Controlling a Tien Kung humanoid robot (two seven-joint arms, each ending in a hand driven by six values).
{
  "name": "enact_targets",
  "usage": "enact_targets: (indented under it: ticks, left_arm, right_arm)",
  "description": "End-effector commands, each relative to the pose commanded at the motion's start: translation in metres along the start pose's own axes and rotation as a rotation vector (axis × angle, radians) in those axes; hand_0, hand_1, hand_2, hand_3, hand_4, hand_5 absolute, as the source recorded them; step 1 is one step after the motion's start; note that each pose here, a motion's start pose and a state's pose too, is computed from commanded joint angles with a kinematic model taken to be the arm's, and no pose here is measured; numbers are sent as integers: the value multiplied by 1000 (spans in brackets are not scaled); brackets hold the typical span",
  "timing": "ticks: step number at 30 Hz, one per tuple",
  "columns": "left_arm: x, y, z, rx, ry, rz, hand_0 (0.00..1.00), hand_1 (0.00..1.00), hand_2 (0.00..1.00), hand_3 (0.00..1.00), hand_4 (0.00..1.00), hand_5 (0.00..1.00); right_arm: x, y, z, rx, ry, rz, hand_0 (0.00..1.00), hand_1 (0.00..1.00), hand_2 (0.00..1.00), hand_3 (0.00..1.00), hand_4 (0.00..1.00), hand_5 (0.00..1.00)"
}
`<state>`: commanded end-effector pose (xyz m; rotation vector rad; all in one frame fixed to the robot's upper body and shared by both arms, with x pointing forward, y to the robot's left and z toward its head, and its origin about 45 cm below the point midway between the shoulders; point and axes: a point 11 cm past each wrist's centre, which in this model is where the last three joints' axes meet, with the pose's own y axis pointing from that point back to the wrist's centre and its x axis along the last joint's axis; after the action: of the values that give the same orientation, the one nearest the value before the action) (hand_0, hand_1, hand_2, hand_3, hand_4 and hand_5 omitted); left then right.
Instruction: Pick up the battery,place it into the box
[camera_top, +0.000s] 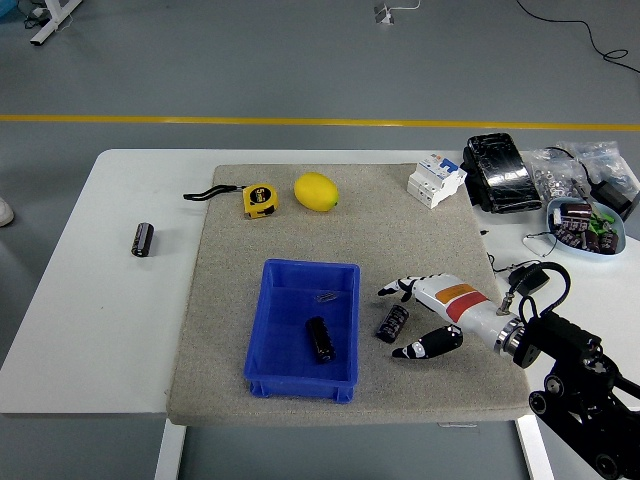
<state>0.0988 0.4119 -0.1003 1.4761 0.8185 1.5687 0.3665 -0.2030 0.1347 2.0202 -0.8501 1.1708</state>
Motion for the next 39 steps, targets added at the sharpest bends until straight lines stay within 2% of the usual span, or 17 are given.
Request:
enact_targets:
  ticks: [1,6,7,12,13,23,39]
  left_arm:
    - [0,0,0,0,0,0,726,674,705,622,660,634]
    - [0,0,1,-2,1,-1,726,674,705,622,660,634]
    - [0,0,2,-3,1,-1,726,675,706,622,660,632]
    - [-1,0,3,-6,3,-2,726,675,706,622,660,632]
    - [-1,0,3,-6,3,-2,727,675,706,622,661,631]
    - [-1,1,5,-11,8,-1,726,675,705,621,660,630]
    - [-1,0,4,-9,8,-3,726,674,705,622,661,630]
  right_arm:
    - [-1,0,1,-4,-2,-3,457,499,614,572,871,229]
    - [-2,1,6,-18,-8,-6,457,499,614,572,871,229]
    - [-2,1,6,-18,-8,-5,406,468,578,558,835,201]
    - [1,1,6,-14,-8,5,406,468,578,558,835,201]
    - [1,1,6,-14,-7,5,387,445,560,539,810,177]
    - [5,2,12,-28,-3,9,376,445,559,535,803,181]
    - [1,2,9,-14,-2,-4,343,432,540,514,752,149]
